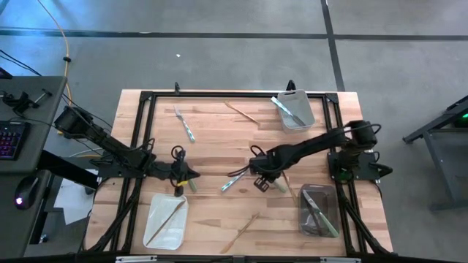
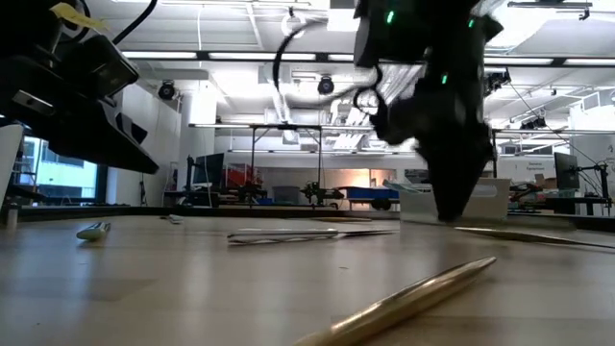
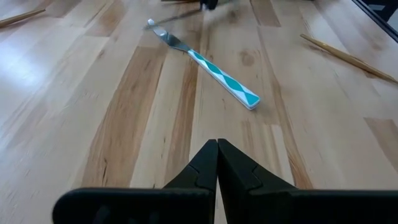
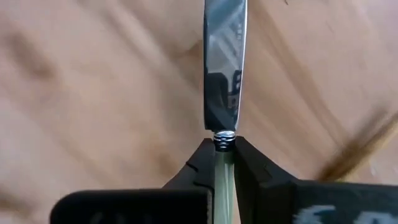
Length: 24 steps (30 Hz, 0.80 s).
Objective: Sort silverware by color (type)
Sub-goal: Put the green table knife into the black bin
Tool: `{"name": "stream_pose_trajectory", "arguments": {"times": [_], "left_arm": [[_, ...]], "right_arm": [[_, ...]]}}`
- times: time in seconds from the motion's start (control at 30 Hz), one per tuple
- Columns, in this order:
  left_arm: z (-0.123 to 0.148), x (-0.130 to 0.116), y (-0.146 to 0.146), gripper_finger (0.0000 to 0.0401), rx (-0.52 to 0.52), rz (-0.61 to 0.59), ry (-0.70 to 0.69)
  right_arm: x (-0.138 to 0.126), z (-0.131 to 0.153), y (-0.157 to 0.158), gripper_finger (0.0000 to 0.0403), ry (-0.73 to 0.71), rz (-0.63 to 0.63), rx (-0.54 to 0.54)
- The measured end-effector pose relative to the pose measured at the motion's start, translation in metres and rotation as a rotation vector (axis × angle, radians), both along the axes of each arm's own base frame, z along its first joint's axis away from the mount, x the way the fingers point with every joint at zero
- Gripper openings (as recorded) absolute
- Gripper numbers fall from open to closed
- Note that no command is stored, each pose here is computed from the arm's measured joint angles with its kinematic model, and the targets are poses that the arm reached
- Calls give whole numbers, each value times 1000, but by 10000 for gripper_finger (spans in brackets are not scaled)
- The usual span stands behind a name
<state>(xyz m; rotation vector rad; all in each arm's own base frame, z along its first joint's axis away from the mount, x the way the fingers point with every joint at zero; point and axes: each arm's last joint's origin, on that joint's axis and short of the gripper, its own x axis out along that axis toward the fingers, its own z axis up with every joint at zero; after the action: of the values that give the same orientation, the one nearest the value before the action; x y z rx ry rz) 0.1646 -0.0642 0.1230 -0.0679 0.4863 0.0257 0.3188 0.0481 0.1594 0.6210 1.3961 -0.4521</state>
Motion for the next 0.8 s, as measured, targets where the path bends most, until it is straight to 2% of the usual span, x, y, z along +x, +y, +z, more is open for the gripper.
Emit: {"name": "stream_pose_trajectory", "arguments": {"times": [0.23, 0.5, 0.63, 0.8], "left_arm": [[0, -1, -3, 0, 7, -7, -4], [0, -1, -3, 0, 7, -5, -4], [0, -1, -3, 0, 7, -5, -4], [0, -1, -3, 0, 7, -5, -4]], "right_arm": [[-11, 30, 10, 2, -67, -32, 31], [-38, 66, 39, 1, -80, -107, 180], [-60, 86, 65, 5, -73, -170, 281], [-96, 101, 103, 4, -24, -259, 322]]}}
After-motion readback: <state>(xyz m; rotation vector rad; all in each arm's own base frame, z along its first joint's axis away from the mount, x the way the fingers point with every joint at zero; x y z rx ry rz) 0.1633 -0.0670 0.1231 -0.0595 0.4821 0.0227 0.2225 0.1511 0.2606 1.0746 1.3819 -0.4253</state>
